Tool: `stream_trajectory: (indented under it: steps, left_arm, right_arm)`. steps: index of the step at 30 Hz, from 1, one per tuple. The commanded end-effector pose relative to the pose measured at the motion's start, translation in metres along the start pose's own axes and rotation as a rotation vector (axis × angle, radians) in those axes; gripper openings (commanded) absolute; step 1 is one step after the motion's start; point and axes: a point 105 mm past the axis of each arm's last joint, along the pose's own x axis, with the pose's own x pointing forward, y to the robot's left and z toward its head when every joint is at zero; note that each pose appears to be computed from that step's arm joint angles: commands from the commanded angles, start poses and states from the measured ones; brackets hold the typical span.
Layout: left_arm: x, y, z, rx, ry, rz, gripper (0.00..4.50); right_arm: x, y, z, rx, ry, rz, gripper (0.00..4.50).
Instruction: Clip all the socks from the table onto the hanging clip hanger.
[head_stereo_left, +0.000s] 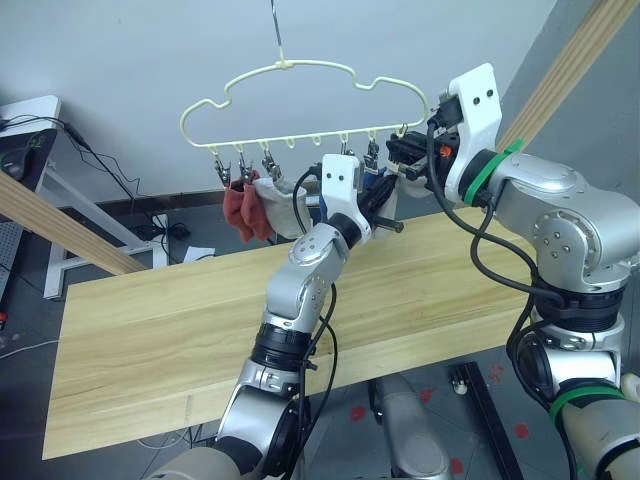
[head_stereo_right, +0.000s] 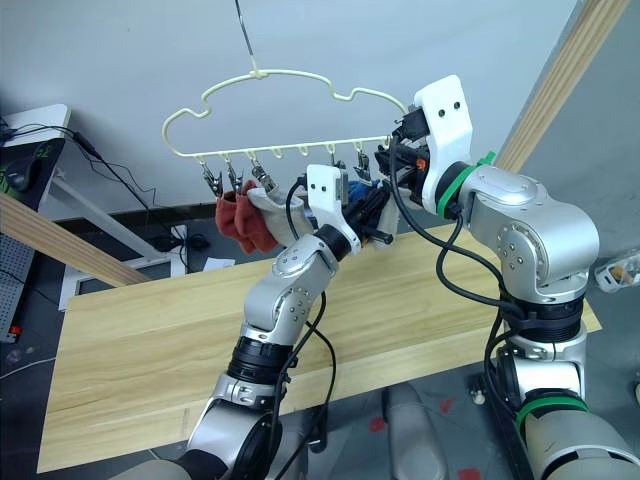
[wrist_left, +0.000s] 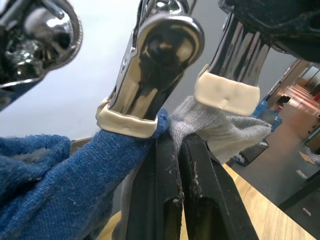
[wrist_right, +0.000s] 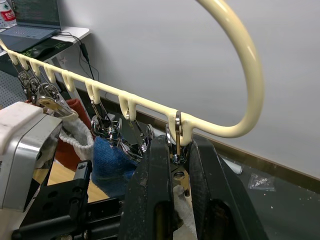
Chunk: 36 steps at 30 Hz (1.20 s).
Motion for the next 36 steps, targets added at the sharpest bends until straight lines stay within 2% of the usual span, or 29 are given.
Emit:
stream_trajectory:
  steps: [1, 11, 24, 33, 36]
  left_arm:
    - [0.003, -0.016, 0.023, 0.001, -0.079, -0.059, 0.00]
    - [0.001, -0.029, 0.032, -0.032, -0.122, -0.116, 0.00]
    - [-0.001, -0.032, 0.035, -0.026, -0.150, -0.138, 0.00]
    - [0.002, -0.031, 0.038, -0.021, -0.170, -0.128, 0.00]
    - [0.002, -0.030, 0.038, -0.019, -0.170, -0.124, 0.00]
  right_arm:
    - [-0.005, 0.007, 0.013, -0.053, -0.051, 0.019, 0.12]
    - [-0.005, 0.004, 0.009, -0.090, -0.042, 0.001, 0.12]
    - [-0.004, 0.001, 0.004, -0.100, -0.020, -0.014, 0.12]
    - [-0.005, 0.003, 0.006, -0.063, -0.013, 0.000, 3.15]
    - [-0.006, 0.000, 0.011, -0.057, -0.030, -0.013, 3.15]
